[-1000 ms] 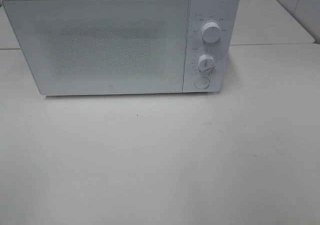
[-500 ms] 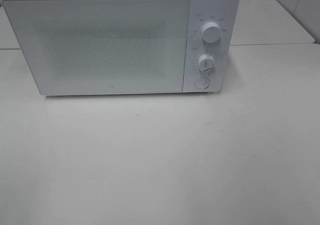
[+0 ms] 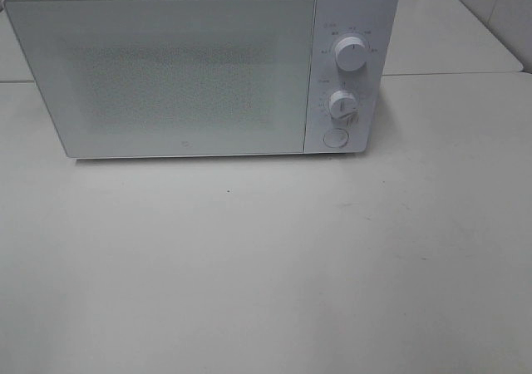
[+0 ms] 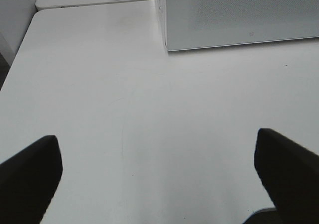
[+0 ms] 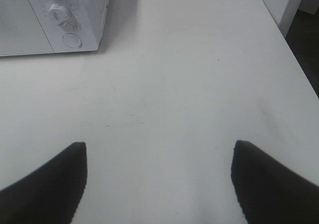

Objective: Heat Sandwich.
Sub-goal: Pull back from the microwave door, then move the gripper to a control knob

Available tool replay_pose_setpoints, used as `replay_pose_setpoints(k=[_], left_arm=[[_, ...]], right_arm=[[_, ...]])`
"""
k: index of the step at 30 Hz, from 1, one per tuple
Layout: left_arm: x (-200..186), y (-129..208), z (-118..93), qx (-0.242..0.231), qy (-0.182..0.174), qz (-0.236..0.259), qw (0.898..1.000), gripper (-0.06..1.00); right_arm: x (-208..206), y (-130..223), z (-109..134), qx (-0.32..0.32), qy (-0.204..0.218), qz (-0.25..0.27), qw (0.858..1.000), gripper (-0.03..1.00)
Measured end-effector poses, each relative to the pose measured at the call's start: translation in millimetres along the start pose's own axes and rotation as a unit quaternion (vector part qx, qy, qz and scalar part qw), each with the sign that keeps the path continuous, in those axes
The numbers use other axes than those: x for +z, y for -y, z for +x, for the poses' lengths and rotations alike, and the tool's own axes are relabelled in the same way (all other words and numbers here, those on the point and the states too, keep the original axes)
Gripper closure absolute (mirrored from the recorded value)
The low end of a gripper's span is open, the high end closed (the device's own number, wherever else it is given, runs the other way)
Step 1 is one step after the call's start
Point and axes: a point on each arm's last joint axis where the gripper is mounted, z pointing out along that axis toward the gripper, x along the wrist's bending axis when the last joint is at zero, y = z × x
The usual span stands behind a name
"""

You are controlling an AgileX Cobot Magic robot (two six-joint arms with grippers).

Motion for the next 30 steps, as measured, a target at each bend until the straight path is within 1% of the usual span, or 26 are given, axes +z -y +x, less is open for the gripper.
replay_pose_setpoints(k=[16, 19, 21, 22, 23, 24, 28, 30], left_arm=[[0.0, 0.0, 0.0, 0.000, 0.000, 0.000, 1.000, -0.05], [0.0, 0.0, 0.0, 0.000, 0.000, 0.000, 1.000, -0.05], [0.0, 0.0, 0.0, 0.000, 0.000, 0.000, 1.000, -0.05], [0.0, 0.0, 0.0, 0.000, 0.000, 0.000, 1.000, -0.05], [0.0, 0.0, 0.0, 0.000, 0.000, 0.000, 1.000, -0.05], [0.0, 0.0, 0.0, 0.000, 0.000, 0.000, 1.000, -0.05], [0.0, 0.0, 0.0, 0.000, 0.000, 0.000, 1.000, -0.05], [0.0, 0.0, 0.0, 0.000, 0.000, 0.000, 1.000, -0.05]], right_arm=[[0.0, -0.1, 0.0, 0.000, 0.000, 0.000, 1.000, 0.20], [-1.4, -2.2, 0.1, 0.000, -0.001, -0.009, 1.000, 0.20], [-4.5, -6.2, 0.3, 0.001, -0.003, -0.024, 1.000, 0.20], [-5.1, -8.7, 0.5, 0.001, -0.004, -0.031, 1.000, 0.19], [-3.4, -13.5, 1.2, 0.000, -0.004, -0.032, 0.999, 0.16], [-3.4, -13.5, 1.2, 0.000, -0.004, -0.032, 0.999, 0.16], [11.0, -27.6, 3.8, -0.004, -0.003, -0.013, 1.000, 0.09], [14.6, -31.0, 4.4, -0.005, -0.004, -0.010, 1.000, 0.08]])
